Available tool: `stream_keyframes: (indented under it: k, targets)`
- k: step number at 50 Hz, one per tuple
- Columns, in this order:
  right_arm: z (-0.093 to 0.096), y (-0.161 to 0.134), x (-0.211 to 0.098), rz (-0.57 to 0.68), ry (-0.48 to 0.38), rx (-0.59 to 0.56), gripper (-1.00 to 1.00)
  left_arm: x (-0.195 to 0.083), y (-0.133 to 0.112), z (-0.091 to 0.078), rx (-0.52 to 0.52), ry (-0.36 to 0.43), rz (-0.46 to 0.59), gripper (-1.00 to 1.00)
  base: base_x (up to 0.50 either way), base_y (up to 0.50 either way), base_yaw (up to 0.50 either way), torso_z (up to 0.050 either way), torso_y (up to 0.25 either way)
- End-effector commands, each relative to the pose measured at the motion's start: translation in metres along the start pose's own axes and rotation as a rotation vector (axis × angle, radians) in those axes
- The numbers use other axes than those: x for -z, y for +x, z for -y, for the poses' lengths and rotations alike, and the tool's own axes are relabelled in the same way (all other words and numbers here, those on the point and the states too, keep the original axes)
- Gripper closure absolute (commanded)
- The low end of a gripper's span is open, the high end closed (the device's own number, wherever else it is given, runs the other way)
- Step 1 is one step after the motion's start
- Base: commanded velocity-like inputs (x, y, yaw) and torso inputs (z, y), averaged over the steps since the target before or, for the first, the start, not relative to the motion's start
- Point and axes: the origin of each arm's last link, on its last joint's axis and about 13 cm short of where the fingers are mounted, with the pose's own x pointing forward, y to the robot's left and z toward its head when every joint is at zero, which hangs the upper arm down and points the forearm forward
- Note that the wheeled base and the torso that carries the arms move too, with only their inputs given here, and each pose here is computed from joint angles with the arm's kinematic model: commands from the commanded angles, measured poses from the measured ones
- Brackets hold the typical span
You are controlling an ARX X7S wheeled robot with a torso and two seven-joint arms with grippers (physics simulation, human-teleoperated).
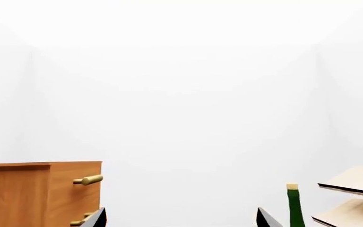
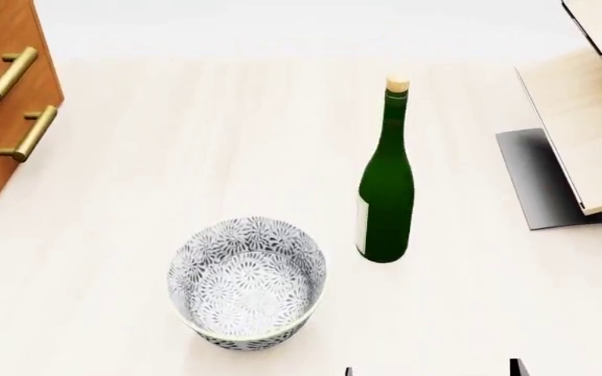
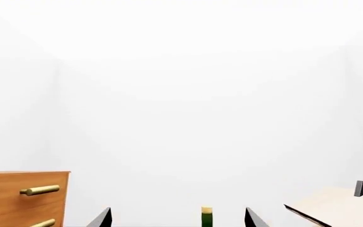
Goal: Put the wine bottle on the wine rack.
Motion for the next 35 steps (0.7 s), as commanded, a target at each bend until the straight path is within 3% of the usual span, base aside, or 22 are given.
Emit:
stream_keyframes:
  k: [1, 35]
  targets:
    - [-0.0006, -0.0009, 0.0009, -0.004, 0.0, -0.004, -1.0, 0.0007, -0.0005, 0.0006, 0.003, 0.001, -0.001, -1.0, 0.19, 0.0, 0.0, 0.0, 0.0]
    - [-0.0031, -0.0042, 0.0019, -0.004, -0.002, -0.017, -1.0, 0.0034, -0.0018, 0.0016, 0.009, 0.004, -0.007, -1.0, 0.2, 0.0, 0.0, 0.0, 0.0]
